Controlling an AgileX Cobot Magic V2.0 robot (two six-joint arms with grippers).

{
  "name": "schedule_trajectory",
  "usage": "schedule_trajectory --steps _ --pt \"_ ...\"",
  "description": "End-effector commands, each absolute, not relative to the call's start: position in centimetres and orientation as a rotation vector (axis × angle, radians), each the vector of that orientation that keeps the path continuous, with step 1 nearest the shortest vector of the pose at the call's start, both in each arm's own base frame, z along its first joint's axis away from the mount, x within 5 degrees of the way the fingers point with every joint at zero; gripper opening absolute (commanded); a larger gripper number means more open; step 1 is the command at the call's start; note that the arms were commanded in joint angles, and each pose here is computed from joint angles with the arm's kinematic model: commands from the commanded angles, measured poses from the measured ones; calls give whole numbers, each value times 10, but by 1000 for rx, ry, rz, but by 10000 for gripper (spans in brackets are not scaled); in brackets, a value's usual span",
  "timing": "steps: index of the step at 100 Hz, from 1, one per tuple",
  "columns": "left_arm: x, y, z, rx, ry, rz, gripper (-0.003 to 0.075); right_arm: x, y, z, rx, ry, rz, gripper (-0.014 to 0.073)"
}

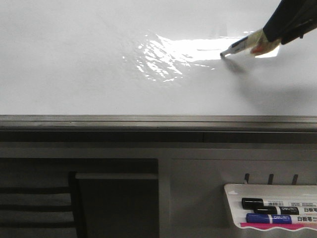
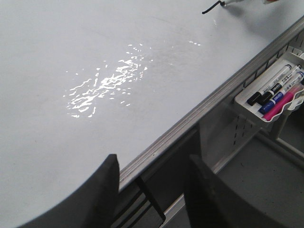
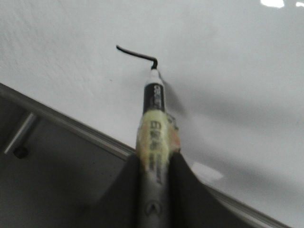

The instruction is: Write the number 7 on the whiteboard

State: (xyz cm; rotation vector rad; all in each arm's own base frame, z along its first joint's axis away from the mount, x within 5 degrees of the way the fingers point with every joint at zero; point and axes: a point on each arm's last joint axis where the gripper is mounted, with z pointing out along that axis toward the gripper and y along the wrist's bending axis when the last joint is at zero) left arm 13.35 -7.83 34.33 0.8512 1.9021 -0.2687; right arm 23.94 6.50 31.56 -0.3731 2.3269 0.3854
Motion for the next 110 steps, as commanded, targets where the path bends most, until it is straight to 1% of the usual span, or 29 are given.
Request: schedule_trajectory --steps 1,9,25,33,40,54,61,70,78,87,95,110 --pt "136 -78 359 769 1826 -286 293 237 69 313 -394 2291 366 -64" --pt "136 -78 359 769 1826 -286 293 235 71 308 -404 2297 369 -64" --pt "136 -78 359 769 1826 -286 293 237 72 312 -401 2276 365 -64" --pt "136 -78 359 771 1825 -285 293 234 74 325 -398 2242 395 -64" --pt "135 -78 360 792 1823 -279 293 227 77 338 -441 2210 412 -64" --pt "137 -83 365 910 1852 -268 293 206 83 370 -536 2144 450 -64" --pt "140 -90 367 996 1867 -291 293 194 85 382 -657 2119 437 -64" --pt "143 -103 367 1146 1893 -340 293 177 88 390 -904 2060 388 -64" --pt "147 -118 363 1263 1890 -372 293 164 91 392 -1172 1958 324 -64" --pt "152 -137 359 1382 1848 -392 293 155 94 391 -1393 1832 263 -64" --pt "152 -158 356 1478 1777 -408 293 152 97 391 -1485 1766 240 -64" --pt "154 -193 352 1525 1673 -432 293 153 100 390 -1509 1743 243 -64"
